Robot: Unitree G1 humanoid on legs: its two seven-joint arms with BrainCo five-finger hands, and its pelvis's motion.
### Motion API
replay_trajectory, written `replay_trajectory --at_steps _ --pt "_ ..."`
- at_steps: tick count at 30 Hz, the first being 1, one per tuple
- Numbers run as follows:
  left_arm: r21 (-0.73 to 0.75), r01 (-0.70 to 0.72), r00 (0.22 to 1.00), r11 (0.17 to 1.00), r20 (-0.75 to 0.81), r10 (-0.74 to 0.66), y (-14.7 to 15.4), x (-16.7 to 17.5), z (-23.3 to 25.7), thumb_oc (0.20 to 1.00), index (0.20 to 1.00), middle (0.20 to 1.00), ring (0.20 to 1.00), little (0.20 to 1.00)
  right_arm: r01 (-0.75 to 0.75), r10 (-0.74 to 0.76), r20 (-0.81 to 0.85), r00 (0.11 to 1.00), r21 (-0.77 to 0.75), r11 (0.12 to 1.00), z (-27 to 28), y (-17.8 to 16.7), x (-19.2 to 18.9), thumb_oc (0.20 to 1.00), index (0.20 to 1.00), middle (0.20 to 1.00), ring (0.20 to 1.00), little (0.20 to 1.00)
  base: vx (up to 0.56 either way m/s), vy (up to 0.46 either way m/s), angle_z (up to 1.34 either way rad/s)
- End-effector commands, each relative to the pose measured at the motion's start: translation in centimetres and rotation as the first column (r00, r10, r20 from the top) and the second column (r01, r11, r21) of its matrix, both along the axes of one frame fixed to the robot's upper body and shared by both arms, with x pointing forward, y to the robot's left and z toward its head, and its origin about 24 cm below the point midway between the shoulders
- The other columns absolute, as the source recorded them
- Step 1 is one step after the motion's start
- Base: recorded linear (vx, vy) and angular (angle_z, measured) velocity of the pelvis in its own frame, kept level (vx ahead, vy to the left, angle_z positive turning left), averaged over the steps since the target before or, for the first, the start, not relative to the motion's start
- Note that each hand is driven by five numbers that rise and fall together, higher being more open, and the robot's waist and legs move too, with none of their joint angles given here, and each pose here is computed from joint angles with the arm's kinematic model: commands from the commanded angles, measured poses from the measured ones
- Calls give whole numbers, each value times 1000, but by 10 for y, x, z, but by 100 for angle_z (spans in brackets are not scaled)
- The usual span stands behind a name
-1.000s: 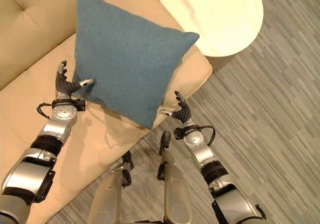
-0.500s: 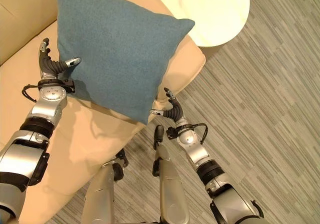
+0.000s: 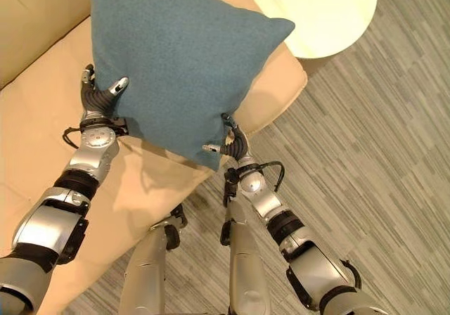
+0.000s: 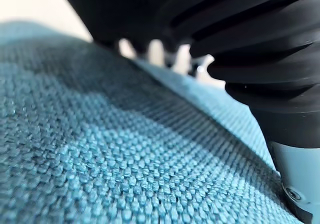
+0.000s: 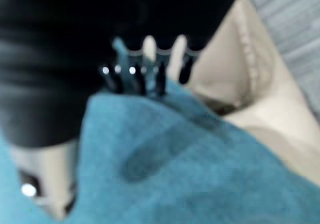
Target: Pick up all the scattered cushions and arrange them neatly on the sofa.
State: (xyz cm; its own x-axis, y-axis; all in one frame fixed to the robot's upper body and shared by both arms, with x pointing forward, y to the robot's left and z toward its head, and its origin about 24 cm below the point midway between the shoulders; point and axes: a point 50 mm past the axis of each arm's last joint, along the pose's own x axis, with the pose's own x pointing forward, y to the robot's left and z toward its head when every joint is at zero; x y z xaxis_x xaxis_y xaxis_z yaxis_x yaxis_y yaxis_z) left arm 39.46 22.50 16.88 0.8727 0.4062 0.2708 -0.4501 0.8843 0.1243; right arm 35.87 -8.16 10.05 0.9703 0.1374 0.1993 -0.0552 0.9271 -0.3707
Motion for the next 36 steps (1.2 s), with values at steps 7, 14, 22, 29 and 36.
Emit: replay_trajectory --at_steps 7,14,22,29,36 --pt "-20 186 974 982 139 -182 -54 5 28 322 322 322 322 322 -134 123 196 973 40 990 74 50 13 200 200 200 200 200 1 -32 1" --pt "-59 246 951 967 206 -229 -60 -3 29 200 200 200 200 200 -162 140 258 956 65 985 88 49 9 200 200 200 200 200 2 -52 7" --pt "-202 315 947 927 139 -291 -65 -31 -35 200 200 200 200 200 -152 136 233 963 53 987 62 20 -5 200 200 200 200 200 15 -80 4" --pt "-303 347 938 887 89 -336 -72 -64 -80 200 200 200 200 200 -161 149 169 974 62 985 29 2 -25 200 200 200 200 200 -20 -104 15" --pt "-386 392 908 835 17 -419 -81 -102 -119 200 200 200 200 200 -170 157 96 983 157 973 -1 -10 -51 200 200 200 200 200 0 -169 52"
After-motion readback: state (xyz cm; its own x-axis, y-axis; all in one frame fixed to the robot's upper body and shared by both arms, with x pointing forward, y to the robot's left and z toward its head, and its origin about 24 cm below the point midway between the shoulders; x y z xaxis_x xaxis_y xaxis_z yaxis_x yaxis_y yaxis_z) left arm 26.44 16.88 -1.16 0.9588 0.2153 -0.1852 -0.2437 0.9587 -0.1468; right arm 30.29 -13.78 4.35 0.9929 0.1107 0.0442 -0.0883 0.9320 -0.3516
